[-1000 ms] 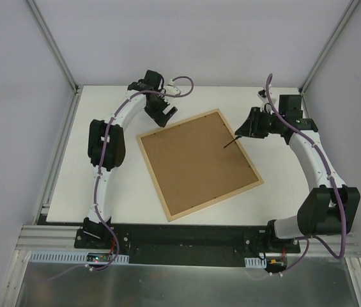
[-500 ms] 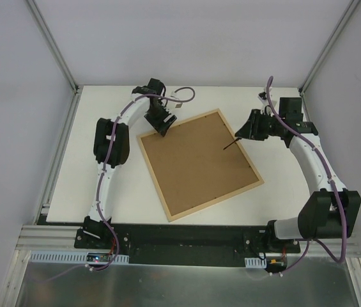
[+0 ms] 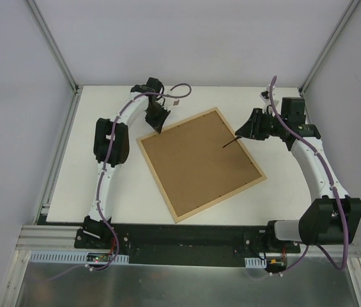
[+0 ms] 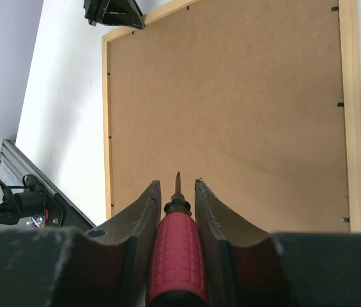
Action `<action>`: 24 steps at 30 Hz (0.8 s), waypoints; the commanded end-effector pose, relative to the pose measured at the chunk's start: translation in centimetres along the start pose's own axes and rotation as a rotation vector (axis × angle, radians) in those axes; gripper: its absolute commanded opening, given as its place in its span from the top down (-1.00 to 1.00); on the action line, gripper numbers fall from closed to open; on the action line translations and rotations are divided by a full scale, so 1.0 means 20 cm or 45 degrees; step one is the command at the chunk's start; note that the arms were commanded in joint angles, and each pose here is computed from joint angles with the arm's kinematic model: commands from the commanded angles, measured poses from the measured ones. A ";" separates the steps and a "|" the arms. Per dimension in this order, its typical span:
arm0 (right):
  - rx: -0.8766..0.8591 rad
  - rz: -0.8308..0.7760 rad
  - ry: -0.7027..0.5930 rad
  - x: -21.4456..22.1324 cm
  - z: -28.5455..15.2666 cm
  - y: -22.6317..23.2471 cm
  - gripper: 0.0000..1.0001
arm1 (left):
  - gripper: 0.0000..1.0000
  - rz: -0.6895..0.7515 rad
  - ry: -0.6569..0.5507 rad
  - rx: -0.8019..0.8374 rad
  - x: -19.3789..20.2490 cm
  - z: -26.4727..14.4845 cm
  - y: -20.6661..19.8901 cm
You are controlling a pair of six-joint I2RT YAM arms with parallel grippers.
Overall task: Take the photo out of the frame
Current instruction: Adjust the photo frame at the center of the board.
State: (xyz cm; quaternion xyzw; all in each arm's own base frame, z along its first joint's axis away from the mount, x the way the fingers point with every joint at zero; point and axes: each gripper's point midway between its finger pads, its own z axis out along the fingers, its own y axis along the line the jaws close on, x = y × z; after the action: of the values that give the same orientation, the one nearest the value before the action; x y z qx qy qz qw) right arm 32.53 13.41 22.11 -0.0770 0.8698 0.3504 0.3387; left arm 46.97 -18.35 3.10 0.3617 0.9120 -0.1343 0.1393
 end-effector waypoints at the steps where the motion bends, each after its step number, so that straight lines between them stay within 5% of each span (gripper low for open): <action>1: -0.028 0.000 -0.052 -0.06 -0.01 0.03 0.99 | 1.00 -0.409 0.205 -0.081 0.25 0.02 0.04; 13: 0.093 0.195 -0.051 -0.08 0.12 -0.12 0.99 | 1.00 -0.994 0.171 -0.048 0.42 -0.13 -0.12; 24: -0.012 0.305 0.070 0.02 0.46 -0.07 0.99 | 1.00 -1.055 0.057 0.176 0.35 -0.21 -0.56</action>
State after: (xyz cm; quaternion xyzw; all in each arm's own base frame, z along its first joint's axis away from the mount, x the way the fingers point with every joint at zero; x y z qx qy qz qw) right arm 36.61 15.38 16.97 0.0209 0.8900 0.3588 0.2807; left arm 35.07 -16.59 3.20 -0.0109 0.9846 -0.1724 0.0255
